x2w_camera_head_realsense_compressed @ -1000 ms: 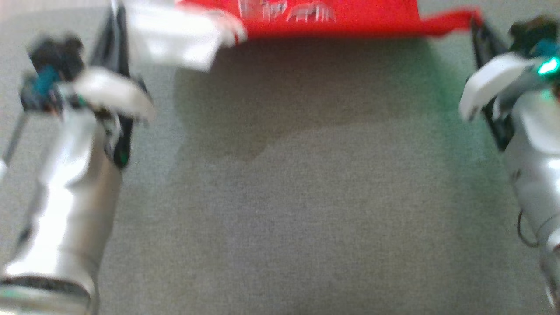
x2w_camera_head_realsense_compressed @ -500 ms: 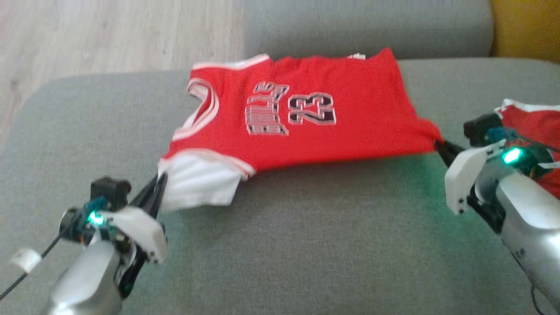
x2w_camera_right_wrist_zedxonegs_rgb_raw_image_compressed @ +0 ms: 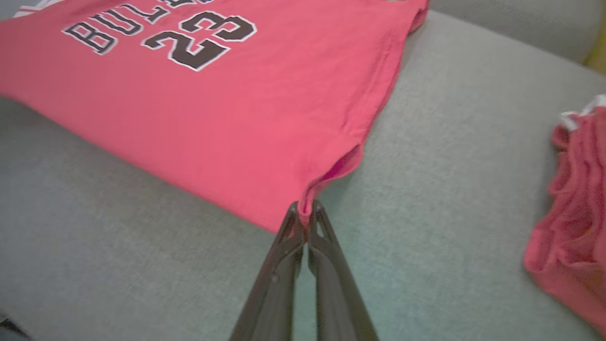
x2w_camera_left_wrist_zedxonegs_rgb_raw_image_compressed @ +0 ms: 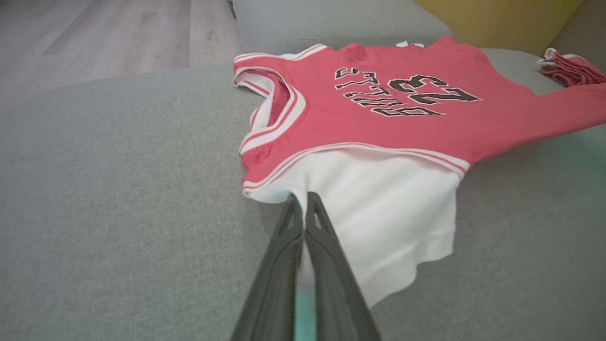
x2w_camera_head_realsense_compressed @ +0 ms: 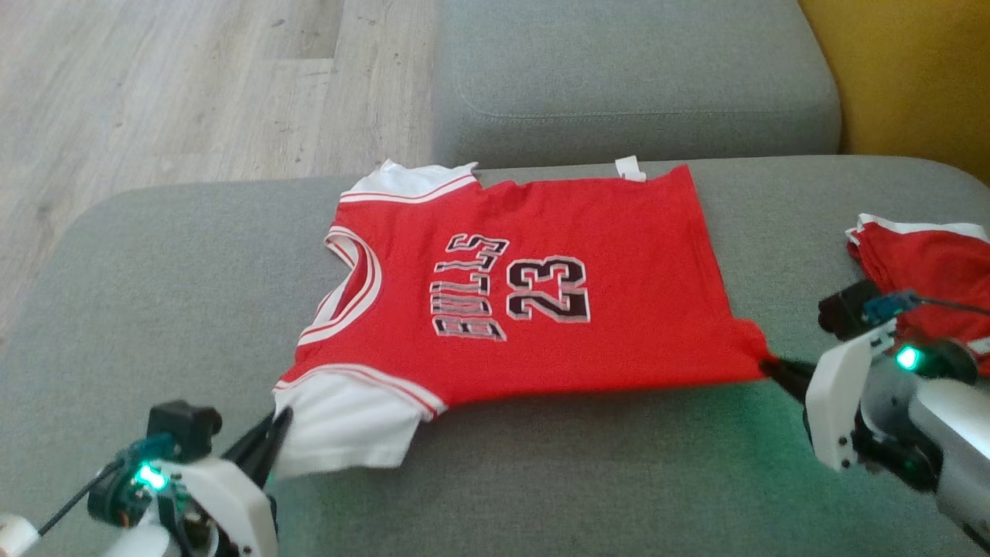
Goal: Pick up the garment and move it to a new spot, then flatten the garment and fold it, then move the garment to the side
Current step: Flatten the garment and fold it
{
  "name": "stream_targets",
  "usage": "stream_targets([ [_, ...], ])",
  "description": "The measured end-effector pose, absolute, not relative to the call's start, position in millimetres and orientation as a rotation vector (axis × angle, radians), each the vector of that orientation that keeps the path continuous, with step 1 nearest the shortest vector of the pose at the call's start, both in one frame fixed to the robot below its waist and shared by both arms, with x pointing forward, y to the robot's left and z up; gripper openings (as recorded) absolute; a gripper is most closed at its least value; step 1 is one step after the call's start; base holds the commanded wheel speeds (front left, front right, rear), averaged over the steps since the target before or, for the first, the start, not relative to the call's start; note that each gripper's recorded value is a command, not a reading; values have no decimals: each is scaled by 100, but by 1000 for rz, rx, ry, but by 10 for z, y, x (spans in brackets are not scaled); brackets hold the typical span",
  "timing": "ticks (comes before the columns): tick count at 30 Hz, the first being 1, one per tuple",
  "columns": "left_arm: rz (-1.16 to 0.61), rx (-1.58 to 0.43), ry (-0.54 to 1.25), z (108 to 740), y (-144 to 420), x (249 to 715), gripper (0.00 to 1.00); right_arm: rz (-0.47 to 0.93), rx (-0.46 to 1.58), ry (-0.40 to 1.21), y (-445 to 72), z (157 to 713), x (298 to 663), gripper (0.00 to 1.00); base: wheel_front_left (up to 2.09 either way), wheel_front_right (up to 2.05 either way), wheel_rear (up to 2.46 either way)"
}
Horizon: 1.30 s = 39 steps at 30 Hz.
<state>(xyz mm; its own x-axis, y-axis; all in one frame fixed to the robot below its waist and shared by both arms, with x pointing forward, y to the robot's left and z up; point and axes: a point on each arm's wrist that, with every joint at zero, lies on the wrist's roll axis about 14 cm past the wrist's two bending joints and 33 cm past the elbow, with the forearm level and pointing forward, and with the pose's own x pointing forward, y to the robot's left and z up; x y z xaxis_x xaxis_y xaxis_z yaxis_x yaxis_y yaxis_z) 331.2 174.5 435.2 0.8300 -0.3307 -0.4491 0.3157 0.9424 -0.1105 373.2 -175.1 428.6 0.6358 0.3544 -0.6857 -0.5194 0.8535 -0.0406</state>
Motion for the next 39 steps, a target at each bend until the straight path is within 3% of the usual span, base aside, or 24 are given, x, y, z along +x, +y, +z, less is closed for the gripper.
stream_targets([
  [6, -357, -41, 517, 4356, 1692, 3120, 0, 560, -171, 809, -1664, 4195, 3467, 0, 0, 0, 0],
  [11, -357, -36, 505, 4440, 1669, 3145, 0, 562, -158, 812, -1681, 4210, 3467, 0, 0, 0, 0],
  [19, -332, -47, 551, 4337, 1732, 3241, 0, 549, -148, 786, -1689, 4233, 3621, 0, 0, 0, 0],
  [39, -355, 131, 678, 4238, 1832, 4039, 0, 521, -156, 820, -1583, 4078, 4207, 0, 0, 0, 0],
])
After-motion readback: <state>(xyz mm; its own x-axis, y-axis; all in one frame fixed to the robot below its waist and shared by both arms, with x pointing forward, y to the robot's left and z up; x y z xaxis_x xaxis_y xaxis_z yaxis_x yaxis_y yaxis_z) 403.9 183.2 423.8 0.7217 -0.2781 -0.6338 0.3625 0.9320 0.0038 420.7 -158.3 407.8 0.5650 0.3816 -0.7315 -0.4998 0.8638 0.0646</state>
